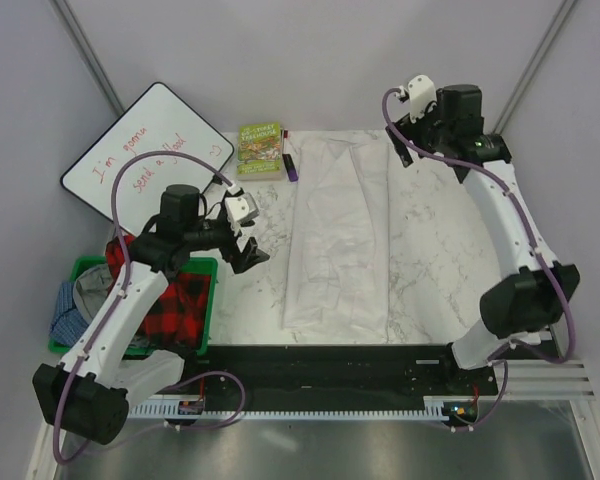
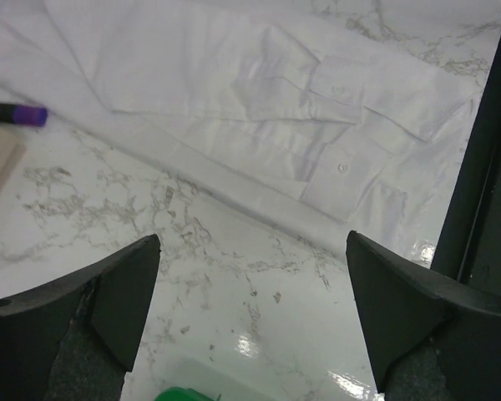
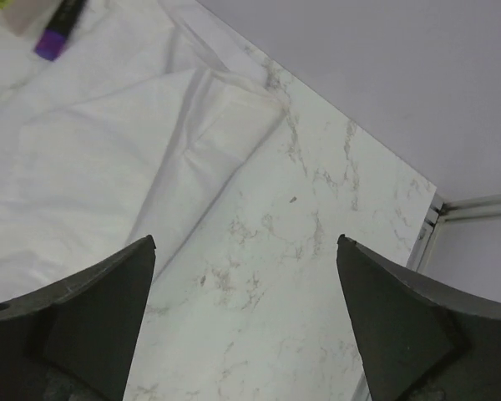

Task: Fold and stack the long sleeve shirts
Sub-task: Fold the shirt

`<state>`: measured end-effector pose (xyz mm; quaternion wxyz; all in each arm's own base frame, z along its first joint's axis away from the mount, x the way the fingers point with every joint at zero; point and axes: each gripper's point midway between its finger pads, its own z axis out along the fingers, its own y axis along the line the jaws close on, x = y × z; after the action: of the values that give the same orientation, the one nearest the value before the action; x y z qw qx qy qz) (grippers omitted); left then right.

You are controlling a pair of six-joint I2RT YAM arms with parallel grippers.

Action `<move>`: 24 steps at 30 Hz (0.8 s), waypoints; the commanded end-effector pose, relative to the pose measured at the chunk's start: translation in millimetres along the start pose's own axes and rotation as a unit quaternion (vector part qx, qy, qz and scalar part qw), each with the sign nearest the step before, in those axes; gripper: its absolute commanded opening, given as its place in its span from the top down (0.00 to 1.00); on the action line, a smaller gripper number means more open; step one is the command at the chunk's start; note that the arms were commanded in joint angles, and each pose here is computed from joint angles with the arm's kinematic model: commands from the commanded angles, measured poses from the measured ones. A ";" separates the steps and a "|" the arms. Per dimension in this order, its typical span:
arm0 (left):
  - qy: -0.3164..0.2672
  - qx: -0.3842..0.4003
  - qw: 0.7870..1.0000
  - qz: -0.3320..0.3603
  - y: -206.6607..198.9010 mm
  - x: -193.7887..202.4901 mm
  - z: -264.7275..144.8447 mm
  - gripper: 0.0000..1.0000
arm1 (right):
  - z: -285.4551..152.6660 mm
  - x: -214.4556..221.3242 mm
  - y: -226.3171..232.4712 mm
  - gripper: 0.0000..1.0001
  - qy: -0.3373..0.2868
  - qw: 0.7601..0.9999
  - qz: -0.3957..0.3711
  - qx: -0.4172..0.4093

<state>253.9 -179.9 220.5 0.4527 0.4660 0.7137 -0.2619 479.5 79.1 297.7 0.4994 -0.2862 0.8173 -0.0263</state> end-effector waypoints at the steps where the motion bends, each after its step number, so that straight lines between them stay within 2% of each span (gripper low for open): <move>1: -0.080 0.042 0.979 0.182 -15.6 -48.0 -14.7 0.00 | -43.6 -1.2 69.4 0.02 -0.044 0.989 0.008 -0.141; 2: -0.080 0.049 0.977 0.193 -17.3 -45.0 -12.4 0.01 | -51.3 -1.1 78.7 0.02 -0.057 0.984 -0.017 -0.166; 3: -0.059 0.071 0.977 0.194 -24.4 -28.3 -8.6 0.00 | -68.1 11.5 92.2 0.02 -0.046 0.978 -0.044 -0.198; 4: -0.046 0.096 0.961 0.256 -32.2 -11.3 -1.0 0.00 | -74.4 32.4 109.6 0.02 -0.032 0.966 -0.082 -0.241; 5: -0.030 0.110 0.956 0.271 -38.0 5.2 3.4 0.00 | -87.7 45.4 120.0 0.02 -0.044 0.946 -0.173 -0.272; 6: -0.013 0.111 0.950 0.290 -40.8 19.4 6.3 0.01 | -94.6 63.8 136.0 0.02 -0.030 0.935 -0.197 -0.294; 7: -0.004 0.143 0.936 0.322 -55.6 45.8 15.3 0.01 | -90.7 110.2 154.2 0.02 0.010 0.928 -0.197 -0.317; 9: -0.004 0.164 0.920 0.357 -70.3 67.7 21.2 0.03 | -103.4 134.1 163.4 0.02 -0.016 0.909 -0.280 -0.309; 10: -0.006 0.162 0.908 0.387 -79.1 82.2 31.0 0.03 | -104.3 180.9 183.4 0.02 0.011 0.897 -0.287 -0.335; 11: -0.009 0.161 0.902 0.401 -83.2 87.7 35.3 0.04 | -115.0 186.8 186.5 0.02 -0.013 0.888 -0.324 -0.325; 12: -0.011 0.159 0.894 0.419 -85.7 93.4 39.4 0.04 | -116.6 198.2 192.4 0.05 -0.030 0.866 -0.376 -0.329; 13: -0.025 0.159 0.885 0.437 -92.2 99.9 46.7 0.05 | -118.3 232.3 205.6 0.07 -0.017 0.855 -0.384 -0.347; 16: -0.035 0.166 0.877 0.450 -99.4 112.0 55.9 0.06 | -126.0 259.6 220.4 0.10 -0.045 0.831 -0.431 -0.350; 19: -0.033 0.179 0.869 0.460 -106.0 130.4 63.7 0.09 | -127.8 268.9 233.7 0.17 -0.074 0.819 -0.443 -0.356; 24: -0.038 0.202 0.855 0.476 -115.5 141.9 77.0 0.13 | -122.8 279.4 251.8 0.21 -0.109 0.795 -0.469 -0.368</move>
<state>147.7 -211.7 47.9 0.4099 0.8029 0.3863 -0.1953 166.5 98.6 50.3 0.3195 -0.7640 0.5553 0.0764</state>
